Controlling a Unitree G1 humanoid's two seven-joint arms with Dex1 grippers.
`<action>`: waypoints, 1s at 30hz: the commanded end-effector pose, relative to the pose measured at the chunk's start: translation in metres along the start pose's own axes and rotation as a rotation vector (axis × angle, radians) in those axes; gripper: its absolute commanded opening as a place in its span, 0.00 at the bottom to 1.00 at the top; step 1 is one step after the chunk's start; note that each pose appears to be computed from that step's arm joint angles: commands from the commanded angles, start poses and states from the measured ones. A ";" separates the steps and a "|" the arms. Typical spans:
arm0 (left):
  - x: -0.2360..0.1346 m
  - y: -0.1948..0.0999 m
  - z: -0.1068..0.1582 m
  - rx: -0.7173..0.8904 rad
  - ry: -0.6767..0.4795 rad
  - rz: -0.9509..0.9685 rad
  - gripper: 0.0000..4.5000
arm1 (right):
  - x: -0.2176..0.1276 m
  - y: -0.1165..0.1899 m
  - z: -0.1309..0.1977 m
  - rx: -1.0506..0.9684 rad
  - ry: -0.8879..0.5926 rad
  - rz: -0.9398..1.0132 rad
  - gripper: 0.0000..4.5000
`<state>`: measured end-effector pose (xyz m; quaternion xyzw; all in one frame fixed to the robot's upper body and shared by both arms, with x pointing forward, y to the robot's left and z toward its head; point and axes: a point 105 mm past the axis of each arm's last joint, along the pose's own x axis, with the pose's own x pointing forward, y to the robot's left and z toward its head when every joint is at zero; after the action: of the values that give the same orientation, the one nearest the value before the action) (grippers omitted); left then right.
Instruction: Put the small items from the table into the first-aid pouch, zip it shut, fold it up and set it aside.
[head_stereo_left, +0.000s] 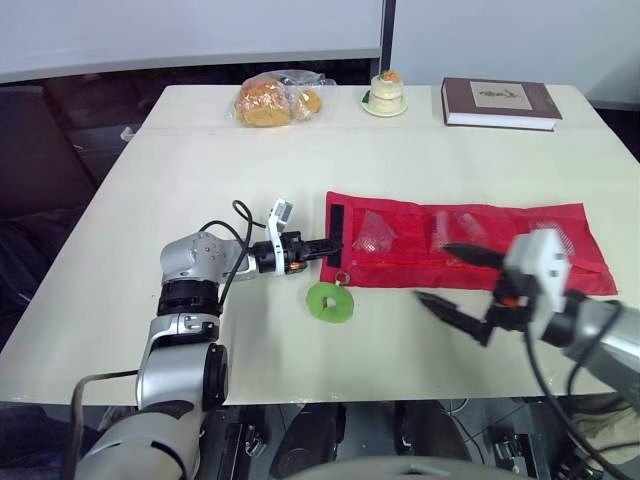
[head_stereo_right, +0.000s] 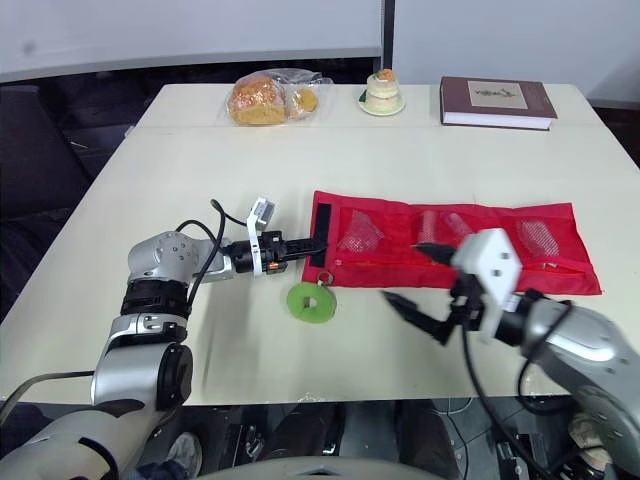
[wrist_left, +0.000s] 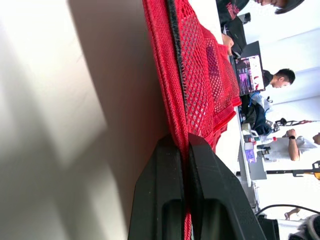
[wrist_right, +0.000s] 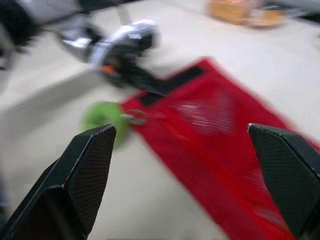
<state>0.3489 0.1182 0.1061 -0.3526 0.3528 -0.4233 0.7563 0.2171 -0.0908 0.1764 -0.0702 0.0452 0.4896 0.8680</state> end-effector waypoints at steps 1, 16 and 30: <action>0.002 -0.013 0.003 0.029 -0.010 -0.047 0.03 | 0.024 0.008 -0.012 0.040 0.045 0.082 1.00; 0.020 -0.017 0.005 0.070 -0.021 -0.034 0.03 | 0.099 0.028 -0.046 -0.020 0.211 0.423 1.00; 0.026 -0.014 0.007 0.082 -0.040 -0.009 0.00 | 0.116 0.008 -0.098 -0.295 0.416 0.361 0.52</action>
<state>0.3547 0.0928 0.1052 -0.3379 0.3369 -0.4265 0.7684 0.2680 0.0062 0.0806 -0.2574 0.1319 0.6244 0.7256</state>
